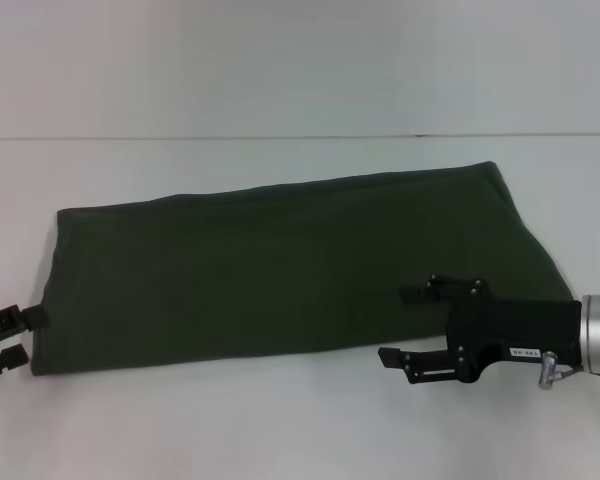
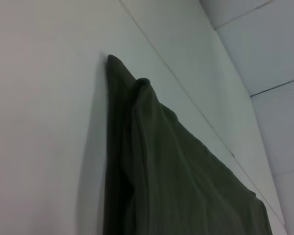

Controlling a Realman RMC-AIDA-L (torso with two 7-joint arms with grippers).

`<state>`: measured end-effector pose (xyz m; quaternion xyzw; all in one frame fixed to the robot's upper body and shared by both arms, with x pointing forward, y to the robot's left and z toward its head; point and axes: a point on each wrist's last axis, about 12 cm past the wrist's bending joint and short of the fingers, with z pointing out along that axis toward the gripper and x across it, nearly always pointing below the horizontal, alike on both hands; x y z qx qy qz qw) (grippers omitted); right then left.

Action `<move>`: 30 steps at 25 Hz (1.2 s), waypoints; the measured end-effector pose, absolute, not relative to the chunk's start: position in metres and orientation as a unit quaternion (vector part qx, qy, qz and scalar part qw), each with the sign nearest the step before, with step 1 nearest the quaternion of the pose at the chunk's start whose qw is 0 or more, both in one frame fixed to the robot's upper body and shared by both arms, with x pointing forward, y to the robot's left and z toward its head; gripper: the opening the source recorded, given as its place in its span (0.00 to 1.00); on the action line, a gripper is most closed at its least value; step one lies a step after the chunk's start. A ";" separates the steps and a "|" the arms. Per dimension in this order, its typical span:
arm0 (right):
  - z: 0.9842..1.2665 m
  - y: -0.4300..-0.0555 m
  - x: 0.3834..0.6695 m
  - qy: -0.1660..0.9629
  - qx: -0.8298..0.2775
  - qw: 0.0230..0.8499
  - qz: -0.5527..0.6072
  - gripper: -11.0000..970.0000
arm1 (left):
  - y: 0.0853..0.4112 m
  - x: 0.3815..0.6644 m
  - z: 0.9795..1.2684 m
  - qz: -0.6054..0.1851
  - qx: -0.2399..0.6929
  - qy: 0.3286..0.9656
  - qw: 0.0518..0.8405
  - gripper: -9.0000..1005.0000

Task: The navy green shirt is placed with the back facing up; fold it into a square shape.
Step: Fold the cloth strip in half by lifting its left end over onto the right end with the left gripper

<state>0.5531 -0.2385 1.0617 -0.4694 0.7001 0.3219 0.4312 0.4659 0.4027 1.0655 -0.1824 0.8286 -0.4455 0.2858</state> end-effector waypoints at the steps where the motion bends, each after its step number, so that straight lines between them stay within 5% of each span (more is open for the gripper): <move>1: 1.062 -0.239 0.553 0.699 -0.468 0.433 0.323 0.96 | 0.402 0.466 1.065 -0.445 -0.186 0.829 0.282 0.89; 30: 1.069 -0.238 0.564 0.707 -0.450 0.446 0.313 0.96 | 0.399 0.455 1.040 -0.457 -0.294 0.806 0.234 0.89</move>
